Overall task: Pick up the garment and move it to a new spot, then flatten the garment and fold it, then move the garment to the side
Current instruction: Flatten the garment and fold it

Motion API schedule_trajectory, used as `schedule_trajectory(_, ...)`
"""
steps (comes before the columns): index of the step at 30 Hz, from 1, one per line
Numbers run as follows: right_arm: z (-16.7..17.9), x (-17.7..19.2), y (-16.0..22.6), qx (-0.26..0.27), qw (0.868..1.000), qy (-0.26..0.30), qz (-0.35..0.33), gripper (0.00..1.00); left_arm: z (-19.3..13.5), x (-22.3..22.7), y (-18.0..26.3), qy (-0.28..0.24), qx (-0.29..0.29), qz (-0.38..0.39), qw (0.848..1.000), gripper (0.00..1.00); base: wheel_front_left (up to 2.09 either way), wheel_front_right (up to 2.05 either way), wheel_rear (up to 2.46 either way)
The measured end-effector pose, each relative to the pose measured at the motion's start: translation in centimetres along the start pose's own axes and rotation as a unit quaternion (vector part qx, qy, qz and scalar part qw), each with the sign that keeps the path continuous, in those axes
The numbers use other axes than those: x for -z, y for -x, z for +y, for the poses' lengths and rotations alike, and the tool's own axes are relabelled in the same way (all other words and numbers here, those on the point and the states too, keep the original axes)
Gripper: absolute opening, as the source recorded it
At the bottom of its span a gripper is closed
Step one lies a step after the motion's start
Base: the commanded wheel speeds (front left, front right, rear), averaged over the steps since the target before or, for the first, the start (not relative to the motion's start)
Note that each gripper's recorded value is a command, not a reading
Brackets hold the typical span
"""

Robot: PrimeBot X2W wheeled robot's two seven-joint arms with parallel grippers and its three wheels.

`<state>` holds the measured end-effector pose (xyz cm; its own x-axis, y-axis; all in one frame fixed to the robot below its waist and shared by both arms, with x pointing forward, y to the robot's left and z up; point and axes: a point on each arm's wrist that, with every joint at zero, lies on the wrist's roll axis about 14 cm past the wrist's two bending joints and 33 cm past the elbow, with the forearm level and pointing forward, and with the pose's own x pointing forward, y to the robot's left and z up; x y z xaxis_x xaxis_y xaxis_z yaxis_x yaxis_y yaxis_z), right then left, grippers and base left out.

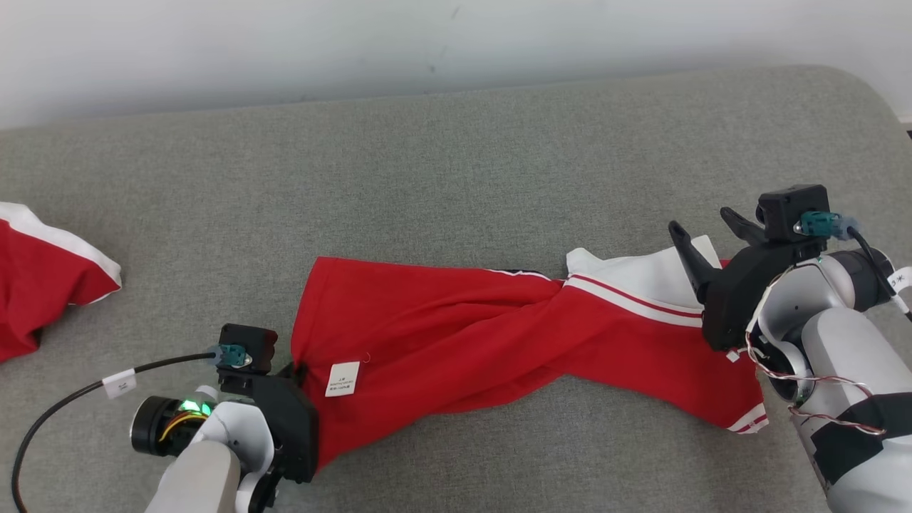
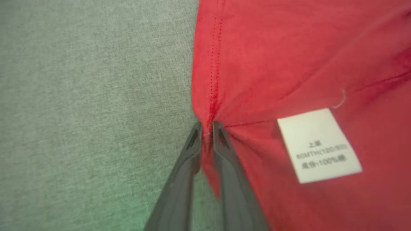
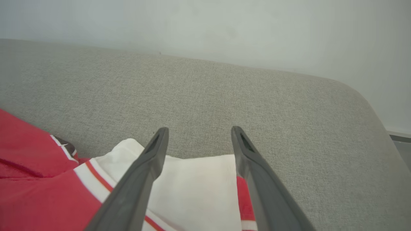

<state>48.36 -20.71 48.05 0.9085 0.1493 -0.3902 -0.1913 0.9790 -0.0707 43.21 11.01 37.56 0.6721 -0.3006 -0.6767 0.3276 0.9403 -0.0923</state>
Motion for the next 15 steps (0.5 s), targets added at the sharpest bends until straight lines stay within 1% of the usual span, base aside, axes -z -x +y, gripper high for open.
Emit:
schedule_trajectory(4,-0.7,1.1,-0.3,0.009,0.999,-0.005,0.035,1.0,-0.1,-0.2,-0.1,-0.005,-0.001,-0.005,1.0,0.0,0.0,0.0,0.0)
schedule_trajectory(8,-1.4,1.2,-0.7,0.019,0.998,-0.007,0.052,1.0,-0.2,-0.2,-0.1,-0.005,-0.007,-0.018,1.0,0.0,0.0,0.0,0.0)
schedule_trajectory(11,-1.4,2.1,-1.0,0.021,0.996,-0.026,0.079,1.0,-0.3,-0.2,-0.2,-0.001,-0.007,-0.022,1.0,0.0,0.0,0.0,0.0)
schedule_trajectory(15,-2.4,3.8,-1.1,0.042,0.989,-0.05,0.131,1.0,-0.5,0.0,-0.2,0.005,-0.006,-0.025,1.0,0.0,0.0,0.0,0.0)
